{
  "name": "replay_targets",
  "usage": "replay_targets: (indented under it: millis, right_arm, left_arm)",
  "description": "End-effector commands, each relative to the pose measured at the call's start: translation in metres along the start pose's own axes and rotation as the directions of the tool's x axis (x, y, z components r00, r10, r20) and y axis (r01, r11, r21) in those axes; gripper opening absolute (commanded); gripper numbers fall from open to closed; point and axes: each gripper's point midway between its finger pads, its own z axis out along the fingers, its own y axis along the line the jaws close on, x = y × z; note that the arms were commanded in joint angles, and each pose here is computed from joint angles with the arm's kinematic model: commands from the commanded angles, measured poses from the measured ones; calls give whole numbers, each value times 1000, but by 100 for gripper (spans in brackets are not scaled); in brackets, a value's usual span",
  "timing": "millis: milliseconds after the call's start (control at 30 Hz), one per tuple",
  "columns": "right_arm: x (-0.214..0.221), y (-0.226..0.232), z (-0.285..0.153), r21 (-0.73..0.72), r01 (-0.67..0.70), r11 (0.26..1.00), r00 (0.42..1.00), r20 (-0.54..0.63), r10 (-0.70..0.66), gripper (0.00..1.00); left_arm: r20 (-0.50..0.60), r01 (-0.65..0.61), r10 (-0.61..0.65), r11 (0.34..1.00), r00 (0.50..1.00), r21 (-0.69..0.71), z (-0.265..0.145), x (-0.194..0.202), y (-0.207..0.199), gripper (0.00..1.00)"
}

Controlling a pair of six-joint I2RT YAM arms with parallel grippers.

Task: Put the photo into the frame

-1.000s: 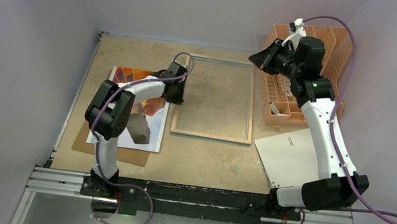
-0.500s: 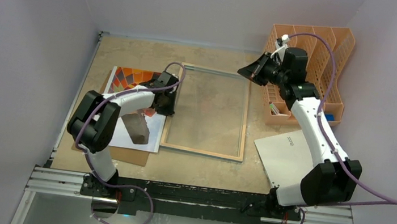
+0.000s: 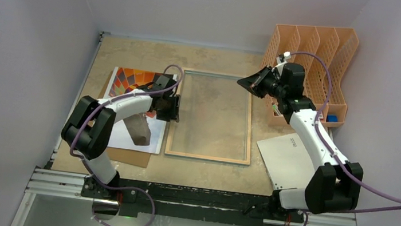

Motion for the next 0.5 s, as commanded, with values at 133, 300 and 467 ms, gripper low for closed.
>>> replay_targets:
  millis: [133, 300, 467]
  right_arm:
    - [-9, 37, -16, -138, -17, 990, 998, 55, 25, 0]
    - [-4, 35, -12, -162, -43, 986, 998, 36, 49, 0]
    - [0, 26, -3, -157, -51, 986, 998, 24, 56, 0]
  left_arm:
    - [176, 19, -27, 999, 984, 43, -49, -56, -6, 52]
    - [214, 60, -65, 998, 975, 28, -51, -70, 4, 46]
    - [204, 102, -104, 995, 973, 21, -41, -73, 10, 40]
